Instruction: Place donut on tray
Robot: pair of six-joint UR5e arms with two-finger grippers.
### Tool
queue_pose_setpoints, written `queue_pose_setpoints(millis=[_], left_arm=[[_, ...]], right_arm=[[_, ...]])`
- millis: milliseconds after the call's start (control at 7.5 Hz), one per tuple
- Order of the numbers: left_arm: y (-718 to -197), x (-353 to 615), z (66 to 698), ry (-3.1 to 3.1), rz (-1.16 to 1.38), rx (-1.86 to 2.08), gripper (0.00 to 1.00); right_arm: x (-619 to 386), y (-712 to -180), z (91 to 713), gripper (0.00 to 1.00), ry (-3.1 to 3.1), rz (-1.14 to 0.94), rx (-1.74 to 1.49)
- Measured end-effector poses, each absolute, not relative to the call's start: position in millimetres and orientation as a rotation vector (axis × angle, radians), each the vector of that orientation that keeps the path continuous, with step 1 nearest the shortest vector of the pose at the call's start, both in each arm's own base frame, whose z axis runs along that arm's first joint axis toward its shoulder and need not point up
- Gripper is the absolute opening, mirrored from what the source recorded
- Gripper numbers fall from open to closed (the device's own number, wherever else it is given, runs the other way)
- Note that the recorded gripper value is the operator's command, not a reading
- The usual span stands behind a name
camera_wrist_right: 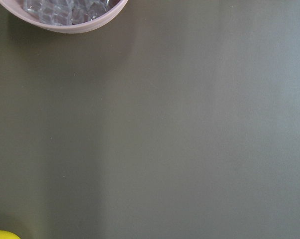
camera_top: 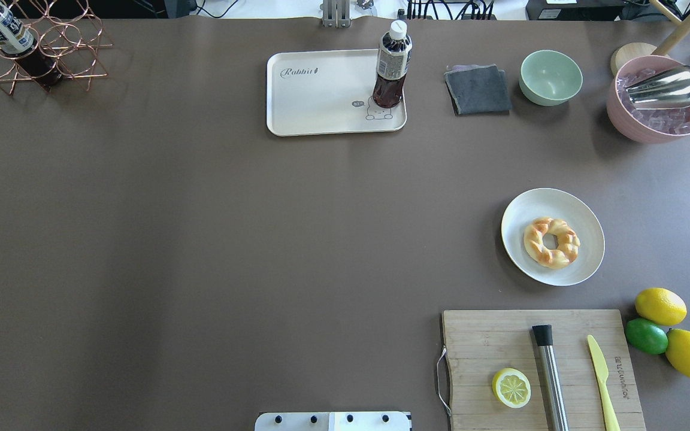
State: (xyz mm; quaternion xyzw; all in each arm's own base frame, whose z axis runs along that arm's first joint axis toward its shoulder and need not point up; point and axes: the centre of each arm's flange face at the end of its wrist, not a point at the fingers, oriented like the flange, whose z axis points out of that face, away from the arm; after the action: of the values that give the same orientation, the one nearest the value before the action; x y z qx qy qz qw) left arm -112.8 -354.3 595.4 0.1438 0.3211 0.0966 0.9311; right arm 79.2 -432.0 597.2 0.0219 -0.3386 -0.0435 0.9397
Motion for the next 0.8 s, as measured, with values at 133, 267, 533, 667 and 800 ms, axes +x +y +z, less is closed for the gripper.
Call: queue_pose_setpoints(millis=[133,267,533,667,800], left_arm=[[-357,-111,594,0.657,0.205,0.298,0.98],[-359,-109,591,0.661,0.213,0.302,0.98],[-360,-107,583,0.664,0.225,0.316,0.97],[-359,-106,582,0.664,0.226,0.316,0.97],[-358,-106,583,0.665,0.225,0.312,0.97]], right_arm=[[80,-431,600,1.0,-0.697,-0.092,0.043],[83,-426,601,1.0,-0.719,-0.084,0.045],[93,-416,601,1.0,-0.75,-0.056,0.057],[96,-414,599,1.0,-0.754,-0.049,0.062],[98,-412,599,1.0,-0.756,-0.045,0.063]])
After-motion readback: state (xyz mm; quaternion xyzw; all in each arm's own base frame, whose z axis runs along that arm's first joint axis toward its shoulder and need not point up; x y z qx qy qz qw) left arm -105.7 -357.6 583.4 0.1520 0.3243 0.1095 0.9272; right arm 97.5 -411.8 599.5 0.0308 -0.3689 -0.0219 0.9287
